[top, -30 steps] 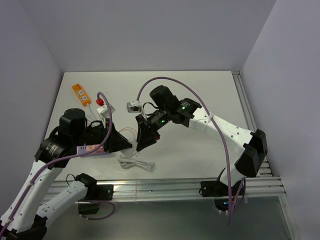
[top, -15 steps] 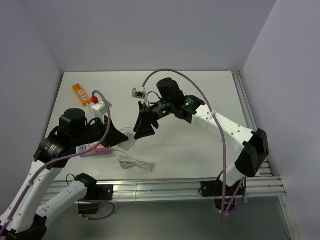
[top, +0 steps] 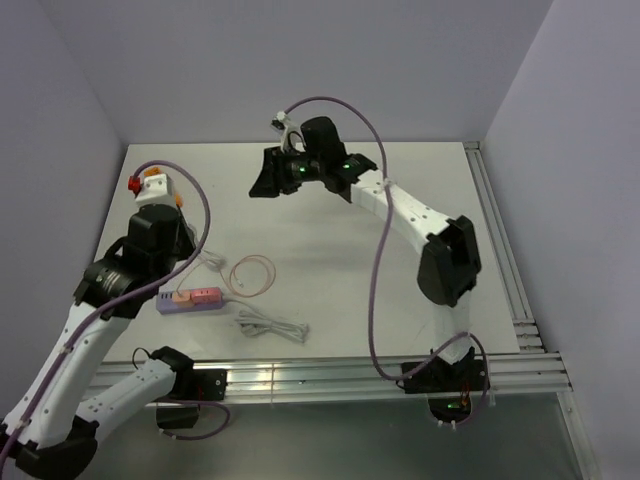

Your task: Insert the plug

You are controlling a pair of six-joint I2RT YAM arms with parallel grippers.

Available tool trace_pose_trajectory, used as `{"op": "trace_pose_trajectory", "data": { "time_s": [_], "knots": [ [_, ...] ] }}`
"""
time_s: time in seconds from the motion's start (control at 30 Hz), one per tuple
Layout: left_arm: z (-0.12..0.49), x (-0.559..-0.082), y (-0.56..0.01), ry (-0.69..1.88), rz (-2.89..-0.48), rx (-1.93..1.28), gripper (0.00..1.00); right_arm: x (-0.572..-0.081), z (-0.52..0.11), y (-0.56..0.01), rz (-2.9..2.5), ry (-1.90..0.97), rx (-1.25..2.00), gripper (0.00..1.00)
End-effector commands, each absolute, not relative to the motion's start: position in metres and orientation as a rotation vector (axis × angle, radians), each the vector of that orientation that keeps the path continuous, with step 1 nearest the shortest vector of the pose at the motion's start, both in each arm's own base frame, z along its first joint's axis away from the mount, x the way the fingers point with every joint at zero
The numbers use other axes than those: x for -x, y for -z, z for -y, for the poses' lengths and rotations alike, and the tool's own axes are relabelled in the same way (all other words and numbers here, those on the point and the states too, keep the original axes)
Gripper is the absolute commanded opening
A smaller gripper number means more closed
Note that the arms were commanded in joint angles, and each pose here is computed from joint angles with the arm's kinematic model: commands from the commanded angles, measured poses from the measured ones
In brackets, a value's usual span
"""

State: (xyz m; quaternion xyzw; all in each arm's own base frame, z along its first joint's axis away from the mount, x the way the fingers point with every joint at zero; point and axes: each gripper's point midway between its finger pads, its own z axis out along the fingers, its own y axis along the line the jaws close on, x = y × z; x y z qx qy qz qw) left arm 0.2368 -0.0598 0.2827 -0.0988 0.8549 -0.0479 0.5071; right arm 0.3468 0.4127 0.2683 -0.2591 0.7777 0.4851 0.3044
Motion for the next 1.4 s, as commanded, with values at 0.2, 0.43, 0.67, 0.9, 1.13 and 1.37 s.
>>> {"op": "trace_pose_trajectory", "data": {
  "time_s": [0.2,0.43,0.67,0.9,1.13,1.37],
  "knots": [
    [-0.033,-0.326,-0.288,-0.102,-1.978,0.607,0.00,-0.393,-0.479,-0.212,-2.138,-1.202,0.674,0.54],
    [-0.085,-0.380,-0.285,-0.183,-1.895,0.826,0.00,-0.389,-0.498,-0.203,-2.067,-1.346,0.758,0.58],
    [-0.110,-0.444,-0.250,-0.190,-1.930,0.876,0.00,-0.400,-0.502,-0.199,-2.056,-1.311,0.746,0.59],
    [-0.123,-0.500,-0.194,-0.176,-2.069,0.830,0.00,-0.398,-0.491,-0.197,-2.048,-1.371,0.710,0.59],
    [-0.135,-0.518,-0.169,-0.182,-2.098,0.815,0.00,-0.418,-0.473,-0.169,-2.067,-1.270,0.695,0.59],
    [-0.145,-0.529,-0.176,-0.182,-2.108,0.725,0.00,-0.445,-0.458,-0.123,-2.103,-1.374,0.643,0.59]
  ]
}}
